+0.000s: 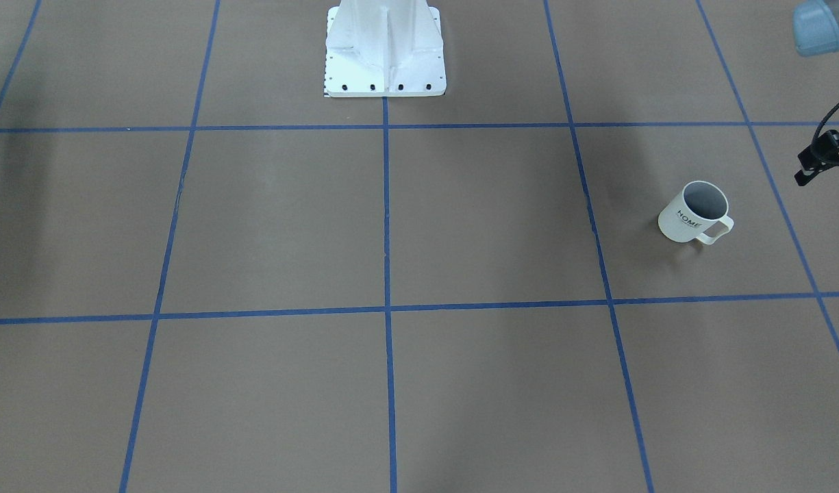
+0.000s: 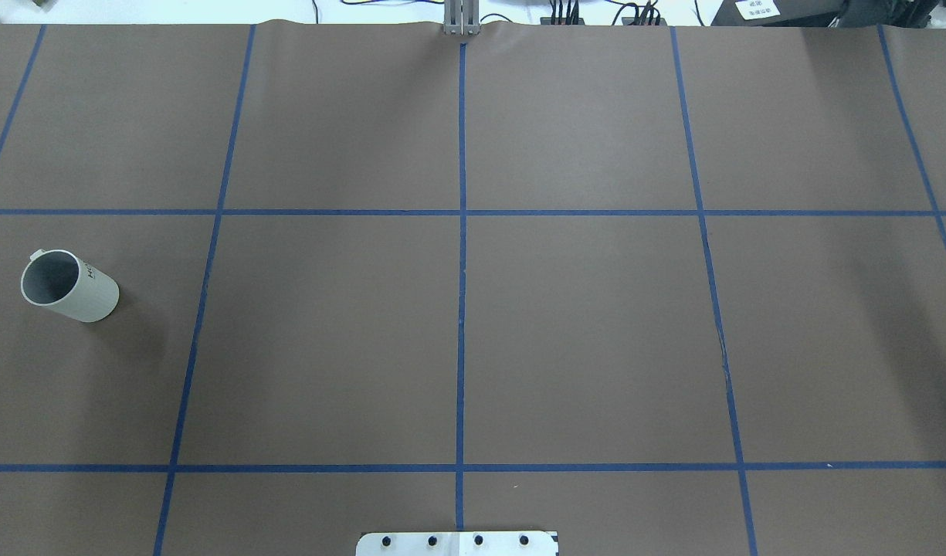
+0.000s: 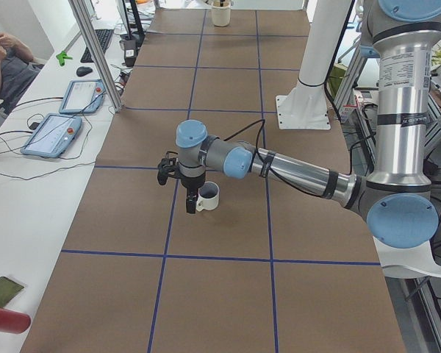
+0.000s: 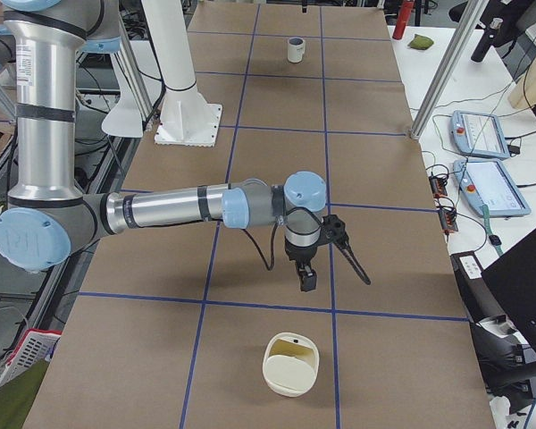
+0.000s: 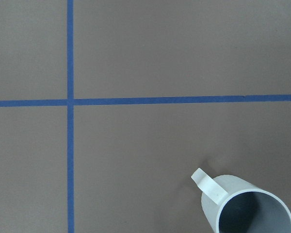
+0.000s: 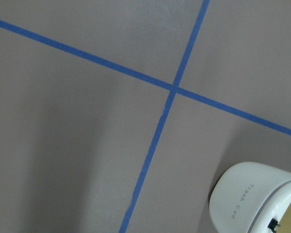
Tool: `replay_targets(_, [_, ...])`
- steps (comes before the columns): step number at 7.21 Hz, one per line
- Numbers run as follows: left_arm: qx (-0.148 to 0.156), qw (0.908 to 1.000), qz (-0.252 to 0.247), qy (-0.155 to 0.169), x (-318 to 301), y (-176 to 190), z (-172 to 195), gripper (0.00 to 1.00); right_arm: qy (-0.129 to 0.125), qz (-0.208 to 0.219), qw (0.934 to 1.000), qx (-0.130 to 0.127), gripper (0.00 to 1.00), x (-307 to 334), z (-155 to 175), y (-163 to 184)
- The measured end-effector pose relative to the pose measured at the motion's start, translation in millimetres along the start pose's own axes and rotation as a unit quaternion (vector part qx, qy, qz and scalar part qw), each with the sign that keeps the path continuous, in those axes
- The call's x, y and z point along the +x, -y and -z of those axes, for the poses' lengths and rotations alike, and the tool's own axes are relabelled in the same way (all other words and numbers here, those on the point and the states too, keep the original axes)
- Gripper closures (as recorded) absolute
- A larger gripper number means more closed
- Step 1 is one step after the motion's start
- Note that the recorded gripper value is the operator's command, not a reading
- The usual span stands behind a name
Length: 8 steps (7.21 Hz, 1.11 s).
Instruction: Left arm hands cup to right arm to dump lemon
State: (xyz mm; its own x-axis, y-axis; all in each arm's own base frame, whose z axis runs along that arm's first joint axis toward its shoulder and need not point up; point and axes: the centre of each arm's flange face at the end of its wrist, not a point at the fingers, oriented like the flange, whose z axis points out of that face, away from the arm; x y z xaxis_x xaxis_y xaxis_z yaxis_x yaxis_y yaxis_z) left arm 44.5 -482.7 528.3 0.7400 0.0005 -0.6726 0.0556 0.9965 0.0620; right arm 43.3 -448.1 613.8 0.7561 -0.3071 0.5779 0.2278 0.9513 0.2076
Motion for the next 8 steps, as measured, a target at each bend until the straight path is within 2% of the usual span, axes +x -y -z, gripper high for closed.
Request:
replay_targets(1, [0.003, 1.0, -0.005, 0.004, -10.5, 1.0, 5.2, 0.0, 0.002, -0.008, 0.9999, -0.009, 0.0, 6.2, -10.7, -14.9])
replay_targets(3, [0.002, 0.9975, -0.07, 0.013, -31.2, -0.5, 8.3, 0.0, 0.005, -0.019, 0.9996, -0.019, 0.0, 12.0, -21.1, -31.9])
replay_targets(4, [-0.005, 0.9963, -0.085, 0.016, -40.5, -1.6, 0.9, 0.0, 0.007, -0.025, 0.9995, -0.02, 0.0, 13.1, -22.4, -34.5])
replay_targets(5, [-0.014, 0.9959, -0.087, 0.018, -49.6, -1.4, -9.6, 0.0, 0.02, -0.04, 0.9989, -0.015, 0.0, 12.6, -20.7, -34.7])
replay_targets(7, [-0.019, 0.996, -0.085, 0.019, -55.1, 0.5, -14.9, 0.0, 0.067, -0.074, 0.9949, 0.013, 0.0, 12.6, -4.7, -33.4])
replay_targets(8, [-0.021, 0.9963, -0.081, 0.019, -57.2, 0.3, -15.3, 0.0, 0.076, -0.085, 0.9933, 0.022, 0.0, 12.8, 1.7, -31.4])
